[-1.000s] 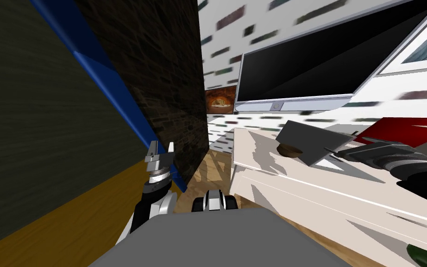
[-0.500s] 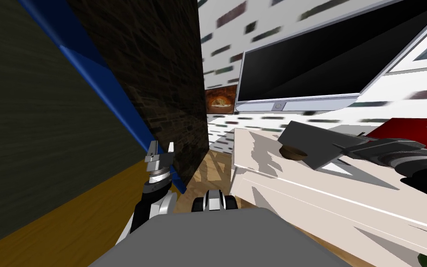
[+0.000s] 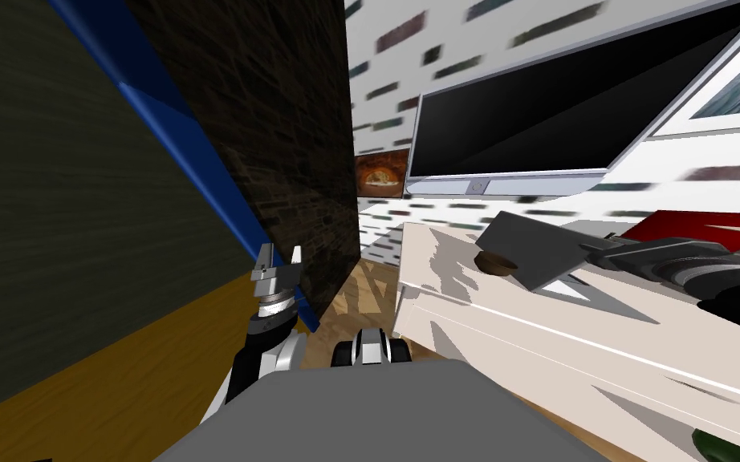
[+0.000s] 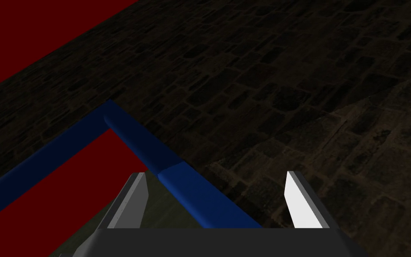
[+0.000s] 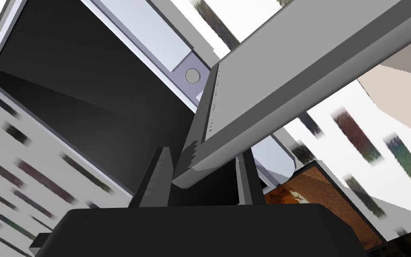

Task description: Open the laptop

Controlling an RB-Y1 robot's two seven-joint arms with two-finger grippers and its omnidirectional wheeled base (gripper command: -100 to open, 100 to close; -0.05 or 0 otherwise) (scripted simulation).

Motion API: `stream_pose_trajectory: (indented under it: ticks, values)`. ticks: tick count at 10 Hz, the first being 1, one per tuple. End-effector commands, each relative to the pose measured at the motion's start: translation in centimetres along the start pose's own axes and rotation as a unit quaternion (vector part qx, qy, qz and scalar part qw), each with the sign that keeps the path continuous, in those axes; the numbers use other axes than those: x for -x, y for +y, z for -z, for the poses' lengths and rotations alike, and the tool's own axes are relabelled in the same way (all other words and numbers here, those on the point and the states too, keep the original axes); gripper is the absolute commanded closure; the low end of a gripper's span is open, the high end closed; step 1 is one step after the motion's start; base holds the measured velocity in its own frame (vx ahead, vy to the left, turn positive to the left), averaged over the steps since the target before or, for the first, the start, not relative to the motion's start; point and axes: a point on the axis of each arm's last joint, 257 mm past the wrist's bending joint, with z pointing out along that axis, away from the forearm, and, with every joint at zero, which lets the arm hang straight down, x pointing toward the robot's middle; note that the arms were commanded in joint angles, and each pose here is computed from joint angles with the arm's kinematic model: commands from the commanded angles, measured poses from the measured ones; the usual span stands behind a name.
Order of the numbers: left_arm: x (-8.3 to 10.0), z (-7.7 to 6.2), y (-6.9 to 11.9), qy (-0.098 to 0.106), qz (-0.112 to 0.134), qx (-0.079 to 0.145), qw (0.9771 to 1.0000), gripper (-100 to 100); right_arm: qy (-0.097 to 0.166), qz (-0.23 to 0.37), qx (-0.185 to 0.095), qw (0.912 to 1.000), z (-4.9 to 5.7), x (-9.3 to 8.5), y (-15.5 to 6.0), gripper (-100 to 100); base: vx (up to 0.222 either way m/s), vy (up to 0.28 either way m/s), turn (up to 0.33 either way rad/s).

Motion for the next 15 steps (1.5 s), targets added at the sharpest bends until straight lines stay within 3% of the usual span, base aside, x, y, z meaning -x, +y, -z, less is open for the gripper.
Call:
stream_pose_trajectory:
  ticks: [1,3,4,5,8,11,12,13,14,15]
  values:
    - [0.0,0.0,0.0,0.000,0.000,0.000,1.0000,0,0.007,-0.053,0.010,0.9985,-0.1,-0.8,0.1,100,-0.031,-0.057,-0.018]
    - [0.0,0.0,0.0,0.000,0.000,0.000,1.0000,0,0.007,-0.092,0.016,0.9956,-0.4,-0.8,0.0,100,-0.037,-0.064,-0.015]
    - [0.0,0.0,0.0,0.000,0.000,0.000,1.0000,0,0.001,-0.078,0.015,0.9968,-0.5,-0.3,0.1,100,-0.010,-0.035,0.005]
    - [0.0,0.0,0.0,0.000,0.000,0.000,1.0000,0,0.006,-0.122,0.019,0.9923,-0.4,-1.1,0.4,100,-0.032,-0.067,0.046]
    - [0.0,0.0,0.0,0.000,0.000,0.000,1.0000,0,0.015,-0.183,0.025,0.9828,-0.2,-2.7,1.2,100,-0.049,-0.107,0.040]
    - [0.0,0.0,0.0,0.000,0.000,0.000,1.0000,0,0.022,-0.242,0.030,0.9694,0.1,-4.1,2.0,100,-0.053,-0.083,0.028]
    - [0.0,0.0,0.0,0.000,0.000,0.000,1.0000,0,0.027,-0.282,0.033,0.9585,0.3,-5.0,2.5,100,-0.079,-0.122,0.062]
    - [0.0,0.0,0.0,0.000,0.000,0.000,1.0000,0,0.020,-0.259,0.024,0.9654,-0.1,-4.1,1.6,100,-0.041,-0.058,0.009]
    - [0.0,0.0,0.0,0.000,0.000,0.000,1.0000,0,0.027,-0.305,0.025,0.9517,0.3,-5.7,2.5,100,-0.036,-0.055,0.055]
    - [0.0,0.0,0.0,0.000,0.000,0.000,1.0000,0,0.030,-0.325,0.025,0.9449,0.4,-6.4,3.0,100,-0.070,-0.099,0.097]
